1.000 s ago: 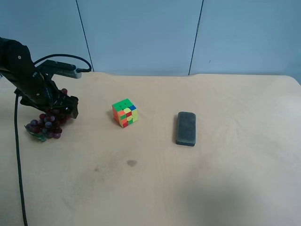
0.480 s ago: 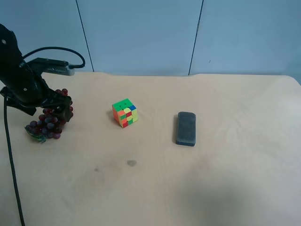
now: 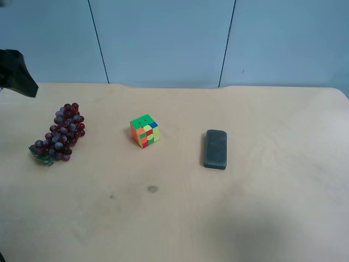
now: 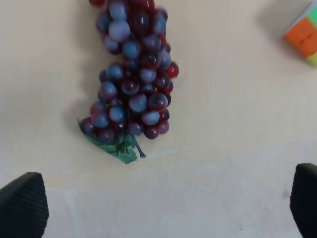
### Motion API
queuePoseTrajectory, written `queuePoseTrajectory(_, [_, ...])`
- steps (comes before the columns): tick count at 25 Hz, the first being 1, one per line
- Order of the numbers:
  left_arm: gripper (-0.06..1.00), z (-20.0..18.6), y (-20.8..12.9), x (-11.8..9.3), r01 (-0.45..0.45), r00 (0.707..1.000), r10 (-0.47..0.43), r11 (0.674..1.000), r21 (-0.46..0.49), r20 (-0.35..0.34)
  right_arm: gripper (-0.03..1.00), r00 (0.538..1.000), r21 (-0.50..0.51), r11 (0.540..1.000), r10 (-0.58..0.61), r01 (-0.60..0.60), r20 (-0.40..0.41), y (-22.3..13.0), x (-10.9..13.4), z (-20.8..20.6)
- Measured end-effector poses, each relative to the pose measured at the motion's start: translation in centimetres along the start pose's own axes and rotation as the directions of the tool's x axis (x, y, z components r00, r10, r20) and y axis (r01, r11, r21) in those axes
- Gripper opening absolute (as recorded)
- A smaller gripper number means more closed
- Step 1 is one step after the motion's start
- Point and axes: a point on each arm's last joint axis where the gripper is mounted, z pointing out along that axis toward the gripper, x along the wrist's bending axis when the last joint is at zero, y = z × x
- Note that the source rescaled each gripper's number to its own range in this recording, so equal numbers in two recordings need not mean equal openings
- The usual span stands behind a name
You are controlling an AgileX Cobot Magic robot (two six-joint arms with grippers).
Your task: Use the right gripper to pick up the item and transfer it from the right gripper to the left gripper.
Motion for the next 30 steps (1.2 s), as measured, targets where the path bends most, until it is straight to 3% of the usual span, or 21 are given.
queuePoseTrajectory(6, [1.0,-6.6,-3.9,0.6,-0.007,0.998,0.001,0.994,-0.105,-0.055,0.98,1.0,0.0,1.0,0.0,0.0,0.0,0.0,0.0,0.0])
queuePoseTrajectory(13, [0.99,-10.1,-12.2,1.8,0.063,0.986,-0.091,0.978,-0.197,-0.138,0.98,1.0,0.0,1.0,0.001,-0.001,0.0,0.0,0.0,0.0])
queuePoseTrajectory(20, [0.99,-11.3,-19.3,1.8,0.142,0.965,-0.203,0.936,-0.324,-0.164,0.98,1.0,0.0,1.0,0.004,-0.004,0.0,0.0,0.0,0.0])
queuePoseTrajectory(24, [0.99,-11.2,-21.2,1.0,0.146,0.959,-0.225,0.912,-0.382,-0.17,0.98,1.0,0.0,1.0,0.004,-0.004,0.0,0.0,0.0,0.0])
queuePoseTrajectory(30, [0.99,-9.3,-22.4,0.5,0.174,0.957,-0.245,0.914,-0.367,-0.156,0.98,1.0,0.0,1.0,0.004,-0.004,0.0,0.0,0.0,0.0])
